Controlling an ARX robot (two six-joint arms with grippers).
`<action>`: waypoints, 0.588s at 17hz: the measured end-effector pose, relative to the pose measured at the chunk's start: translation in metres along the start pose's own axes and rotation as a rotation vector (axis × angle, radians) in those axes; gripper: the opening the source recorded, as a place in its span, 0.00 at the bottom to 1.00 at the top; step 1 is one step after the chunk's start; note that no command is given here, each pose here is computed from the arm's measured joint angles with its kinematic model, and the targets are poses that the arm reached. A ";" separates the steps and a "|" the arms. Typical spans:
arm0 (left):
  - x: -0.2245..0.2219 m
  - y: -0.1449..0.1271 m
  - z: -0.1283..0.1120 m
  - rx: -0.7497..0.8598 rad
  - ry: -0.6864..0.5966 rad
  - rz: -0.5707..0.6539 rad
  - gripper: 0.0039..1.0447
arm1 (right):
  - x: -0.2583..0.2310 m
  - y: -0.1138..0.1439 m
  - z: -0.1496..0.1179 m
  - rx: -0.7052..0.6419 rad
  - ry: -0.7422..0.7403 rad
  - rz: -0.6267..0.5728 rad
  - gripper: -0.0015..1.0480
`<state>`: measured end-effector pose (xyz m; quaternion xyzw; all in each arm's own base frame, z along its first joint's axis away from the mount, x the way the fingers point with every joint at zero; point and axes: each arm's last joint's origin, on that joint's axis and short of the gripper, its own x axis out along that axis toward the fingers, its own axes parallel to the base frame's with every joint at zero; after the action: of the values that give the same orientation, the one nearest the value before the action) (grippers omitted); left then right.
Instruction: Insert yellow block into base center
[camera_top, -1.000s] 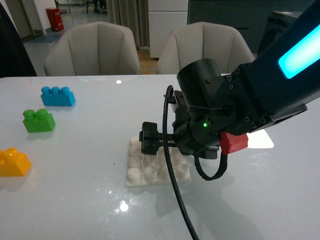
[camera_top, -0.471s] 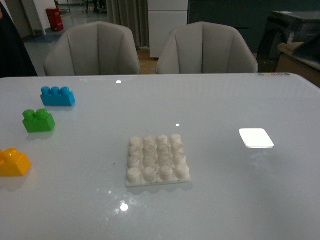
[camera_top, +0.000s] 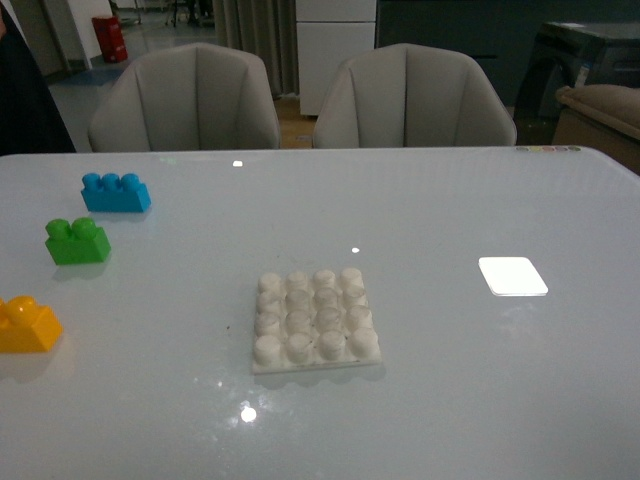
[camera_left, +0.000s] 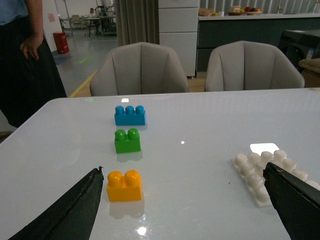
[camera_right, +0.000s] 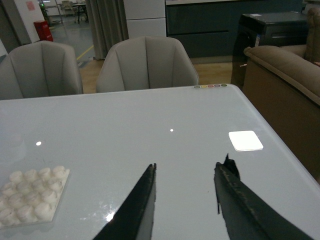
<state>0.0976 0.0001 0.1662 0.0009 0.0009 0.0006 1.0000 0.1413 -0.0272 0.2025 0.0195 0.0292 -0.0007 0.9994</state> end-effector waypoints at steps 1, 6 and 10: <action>0.000 0.000 0.000 0.000 0.000 0.000 0.94 | -0.007 0.002 0.000 -0.007 -0.014 0.001 0.28; 0.000 0.000 0.000 0.000 0.000 0.000 0.94 | -0.018 0.006 -0.002 -0.026 -0.061 -0.001 0.14; 0.000 0.000 0.000 0.000 0.000 0.000 0.94 | -0.021 0.013 -0.012 -0.032 -0.052 0.007 0.02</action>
<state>0.0976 0.0001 0.1662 0.0009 0.0009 0.0006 1.0000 0.1193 -0.0139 0.1922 0.0034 0.0029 0.0025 1.0000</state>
